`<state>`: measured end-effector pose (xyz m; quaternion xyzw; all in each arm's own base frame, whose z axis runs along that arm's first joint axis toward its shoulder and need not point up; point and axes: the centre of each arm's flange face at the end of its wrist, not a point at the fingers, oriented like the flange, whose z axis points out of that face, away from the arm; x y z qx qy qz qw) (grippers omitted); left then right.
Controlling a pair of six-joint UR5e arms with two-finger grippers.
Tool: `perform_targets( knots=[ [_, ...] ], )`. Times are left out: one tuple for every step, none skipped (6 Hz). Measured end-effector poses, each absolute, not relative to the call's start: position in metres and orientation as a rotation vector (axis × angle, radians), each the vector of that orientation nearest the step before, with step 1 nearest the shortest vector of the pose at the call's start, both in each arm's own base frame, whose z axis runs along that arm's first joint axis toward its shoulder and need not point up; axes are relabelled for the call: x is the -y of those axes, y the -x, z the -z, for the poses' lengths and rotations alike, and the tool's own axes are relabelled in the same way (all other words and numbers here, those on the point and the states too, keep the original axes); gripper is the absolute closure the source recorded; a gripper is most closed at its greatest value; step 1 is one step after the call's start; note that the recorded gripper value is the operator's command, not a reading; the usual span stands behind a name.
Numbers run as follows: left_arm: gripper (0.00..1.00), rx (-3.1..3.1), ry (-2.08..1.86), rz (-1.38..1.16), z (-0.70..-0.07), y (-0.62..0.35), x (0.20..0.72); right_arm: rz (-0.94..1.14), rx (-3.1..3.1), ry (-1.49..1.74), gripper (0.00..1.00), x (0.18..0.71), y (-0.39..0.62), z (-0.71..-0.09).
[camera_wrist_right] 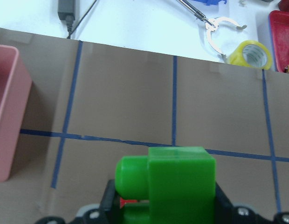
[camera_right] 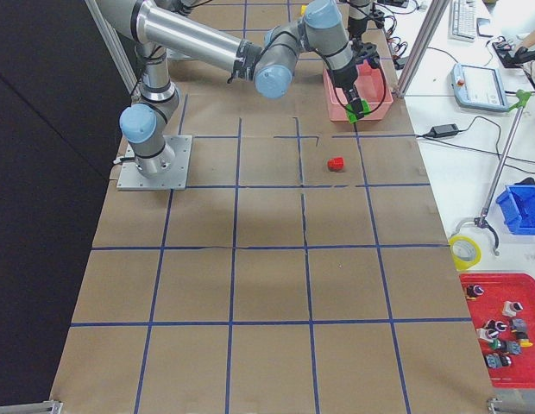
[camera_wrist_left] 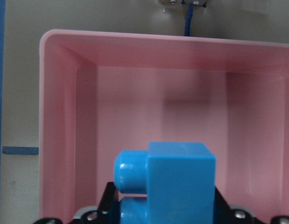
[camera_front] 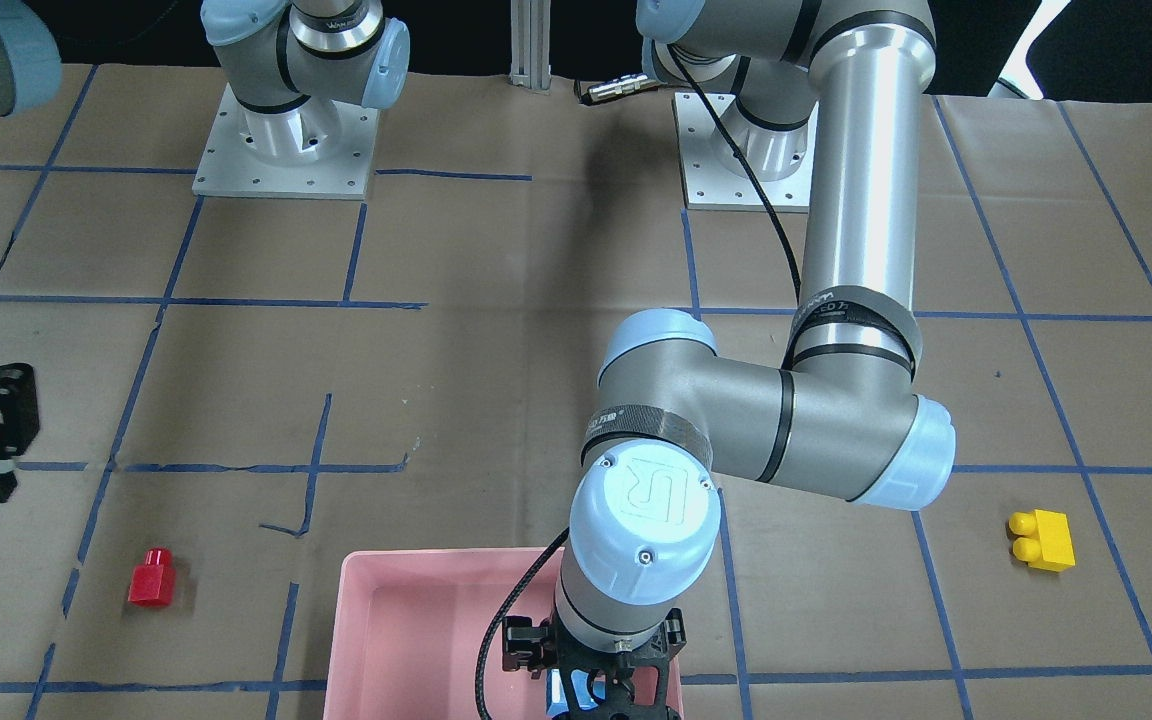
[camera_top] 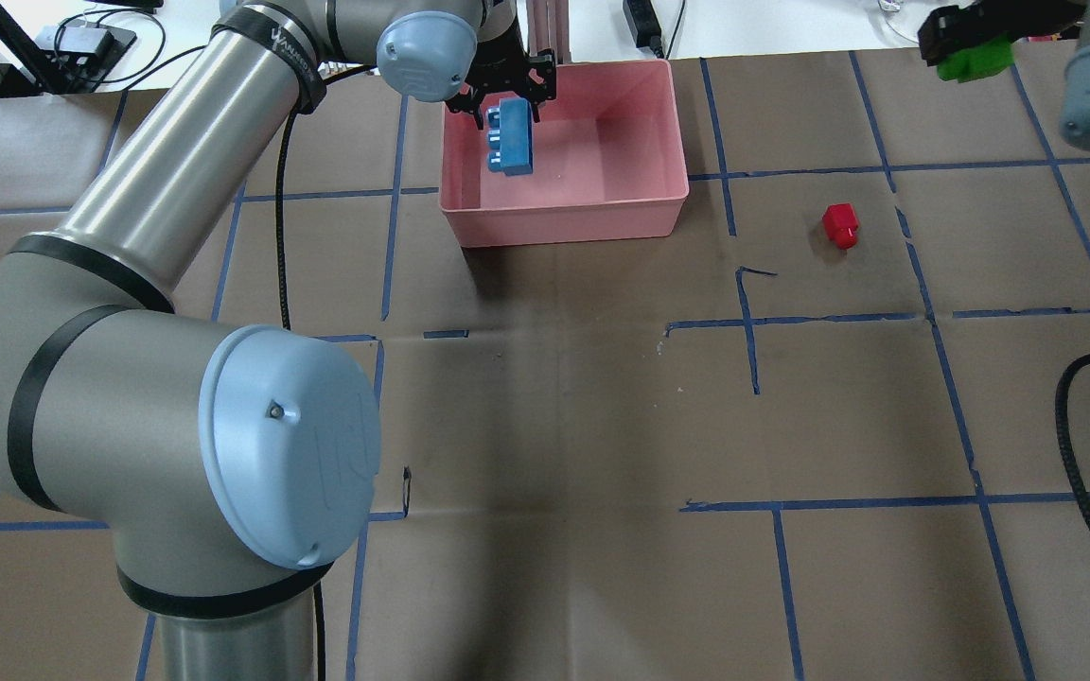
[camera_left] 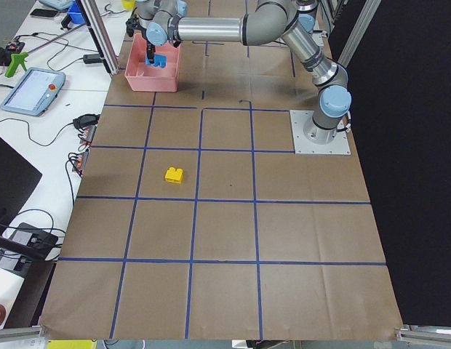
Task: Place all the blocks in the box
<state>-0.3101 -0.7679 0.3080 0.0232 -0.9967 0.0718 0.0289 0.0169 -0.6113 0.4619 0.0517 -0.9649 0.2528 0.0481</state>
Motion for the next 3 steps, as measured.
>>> perform_targets(
  knots=[
    [0.0,3.072,-0.073,-0.251,-0.322,0.308,0.767,-0.794,2.988,-0.101,0.95,0.609,-0.062,-0.462],
    [0.0,3.066,-0.094,-0.286,-0.349,0.288,0.768,-0.801,3.039,-0.041,0.96,0.604,-0.104,-0.459],
    [0.0,3.064,-0.126,-0.307,-0.382,0.242,0.771,-0.794,3.091,0.024,0.96,0.598,-0.144,-0.451]
  ],
)
